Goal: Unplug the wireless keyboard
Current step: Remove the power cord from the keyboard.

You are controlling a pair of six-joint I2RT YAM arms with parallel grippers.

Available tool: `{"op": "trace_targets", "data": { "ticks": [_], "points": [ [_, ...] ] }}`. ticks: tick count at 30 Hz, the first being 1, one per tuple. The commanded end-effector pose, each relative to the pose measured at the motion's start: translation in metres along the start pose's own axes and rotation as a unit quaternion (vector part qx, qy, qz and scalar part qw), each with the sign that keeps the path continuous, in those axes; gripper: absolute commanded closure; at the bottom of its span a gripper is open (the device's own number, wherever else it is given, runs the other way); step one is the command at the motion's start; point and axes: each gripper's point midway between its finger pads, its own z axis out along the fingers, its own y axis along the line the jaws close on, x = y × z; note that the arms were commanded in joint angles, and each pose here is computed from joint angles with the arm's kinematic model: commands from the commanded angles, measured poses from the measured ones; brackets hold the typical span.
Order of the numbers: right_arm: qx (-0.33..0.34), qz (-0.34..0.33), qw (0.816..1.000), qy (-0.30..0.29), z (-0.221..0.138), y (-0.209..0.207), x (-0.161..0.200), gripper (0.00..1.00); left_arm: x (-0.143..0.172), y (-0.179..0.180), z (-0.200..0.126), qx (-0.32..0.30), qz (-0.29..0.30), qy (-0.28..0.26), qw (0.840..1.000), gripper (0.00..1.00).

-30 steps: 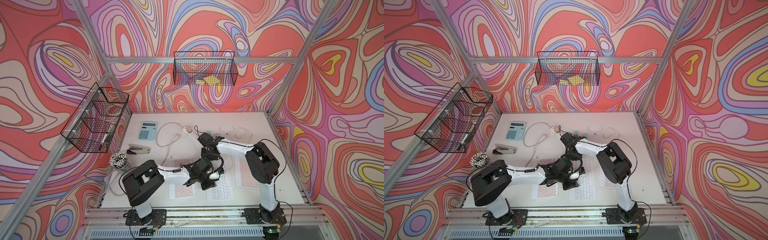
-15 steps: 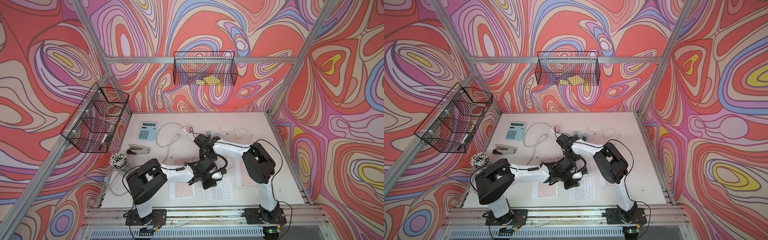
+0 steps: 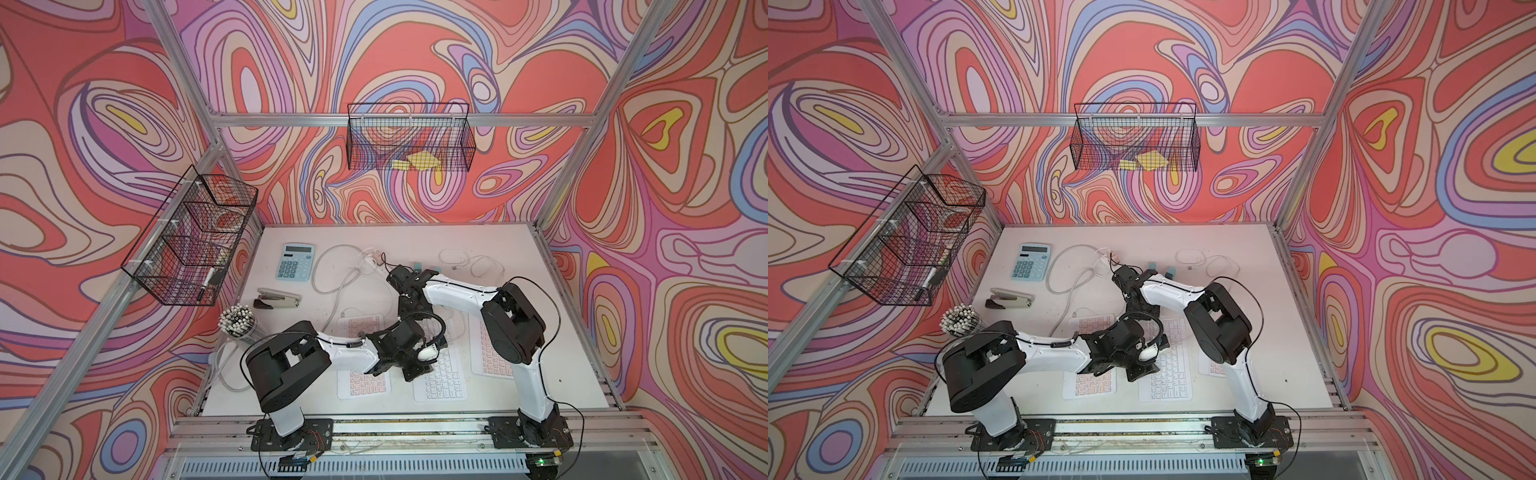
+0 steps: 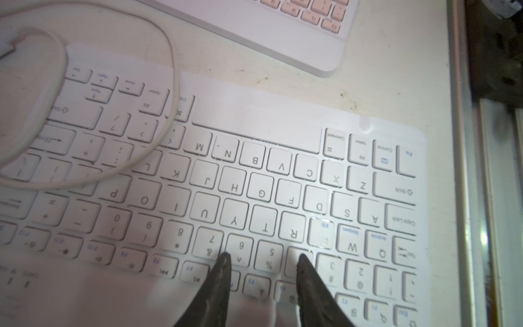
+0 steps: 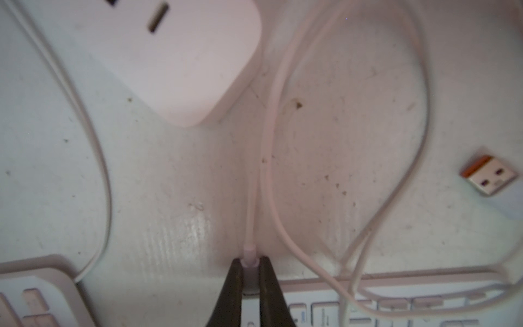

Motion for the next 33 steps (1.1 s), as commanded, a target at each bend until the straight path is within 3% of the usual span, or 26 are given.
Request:
{"op": "trace_targets", "data": {
  "ticks": [1, 9, 22, 29, 33],
  "points": [
    [0.050, -0.031, 0.998, 0.002, 0.038, -0.012, 0.006, 0.92, 0.088, -0.020, 0.004, 0.036, -0.051, 0.141, 0.988, 0.60],
    [0.102, -0.072, 0.991, -0.050, 0.035, -0.031, -0.008, 0.92, 0.089, -0.020, 0.007, 0.037, -0.060, 0.138, 0.988, 0.60],
    [0.011, 0.032, 0.999, -0.004, 0.047, -0.032, -0.008, 0.94, 0.093, -0.022, 0.005, 0.035, -0.073, 0.137, 0.987, 0.61],
    [0.037, 0.009, 0.999, -0.010, 0.044, -0.042, -0.009, 0.93, 0.085, -0.015, 0.001, 0.017, -0.072, 0.130, 0.989, 0.60],
    [-0.010, -0.037, 0.999, 0.003, 0.038, -0.025, -0.008, 0.85, 0.062, -0.002, -0.010, 0.006, -0.091, 0.104, 0.990, 0.59]
  ]
}}
